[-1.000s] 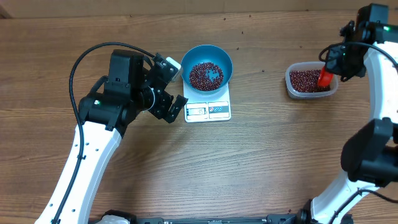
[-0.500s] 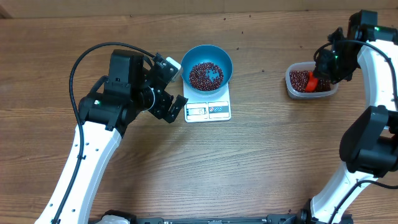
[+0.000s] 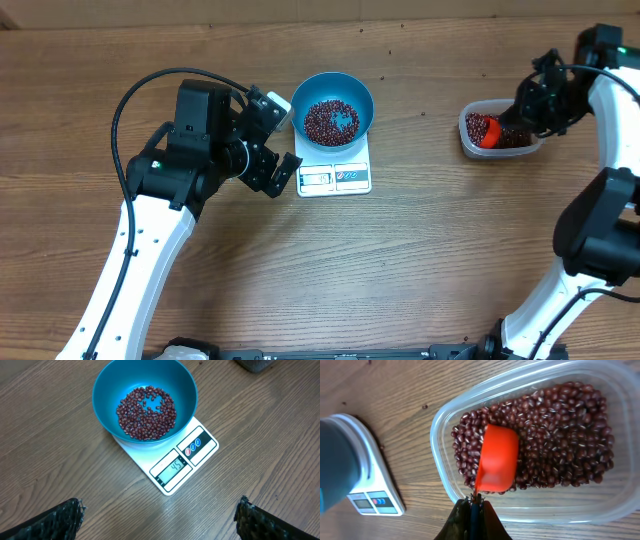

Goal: Scoop item into bowl and weigh 150g on scale
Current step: 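Return the right gripper to the tub and dip the scoop into beans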

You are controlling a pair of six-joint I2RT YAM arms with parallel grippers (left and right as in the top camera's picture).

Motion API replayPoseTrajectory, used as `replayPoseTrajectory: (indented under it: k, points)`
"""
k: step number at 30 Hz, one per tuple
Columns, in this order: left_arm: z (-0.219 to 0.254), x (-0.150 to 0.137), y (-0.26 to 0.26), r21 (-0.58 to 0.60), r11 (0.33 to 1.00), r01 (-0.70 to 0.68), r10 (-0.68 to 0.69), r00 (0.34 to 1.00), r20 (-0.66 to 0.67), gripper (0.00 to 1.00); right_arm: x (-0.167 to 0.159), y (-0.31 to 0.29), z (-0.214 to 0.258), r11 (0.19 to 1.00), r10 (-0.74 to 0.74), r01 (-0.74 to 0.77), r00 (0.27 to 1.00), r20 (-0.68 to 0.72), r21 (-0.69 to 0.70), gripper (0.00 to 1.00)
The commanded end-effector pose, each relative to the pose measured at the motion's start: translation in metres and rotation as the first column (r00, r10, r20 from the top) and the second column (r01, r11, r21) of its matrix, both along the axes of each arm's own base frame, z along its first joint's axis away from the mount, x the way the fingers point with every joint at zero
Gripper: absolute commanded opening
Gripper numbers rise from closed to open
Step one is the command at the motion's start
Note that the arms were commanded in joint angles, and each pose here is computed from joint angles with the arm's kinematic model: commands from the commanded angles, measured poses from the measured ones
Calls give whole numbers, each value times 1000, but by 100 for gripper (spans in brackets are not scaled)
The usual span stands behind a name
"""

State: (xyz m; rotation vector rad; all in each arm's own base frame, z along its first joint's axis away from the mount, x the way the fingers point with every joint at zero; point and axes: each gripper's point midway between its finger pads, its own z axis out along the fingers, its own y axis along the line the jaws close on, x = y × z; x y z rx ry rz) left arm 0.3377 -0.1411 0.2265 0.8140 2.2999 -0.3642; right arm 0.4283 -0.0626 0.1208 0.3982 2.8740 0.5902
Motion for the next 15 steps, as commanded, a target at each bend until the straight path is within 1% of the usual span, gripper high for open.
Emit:
replayPoseTrajectory:
  k: [1,8,15]
  points:
    - [-3,1,0,-8,1000,-4,4,1000,-10,99,1,0,2,996,-7,5,1000,22,91,4]
    - [-3,1,0,-8,1000,-4,4,1000,-10,100,-2,-12,11,984,-11,-4,997,79,176,4]
    - [-3,1,0,-8,1000,-4,4,1000,-10,100,-9,-33,16,974,-74,54,994,82,222,4]
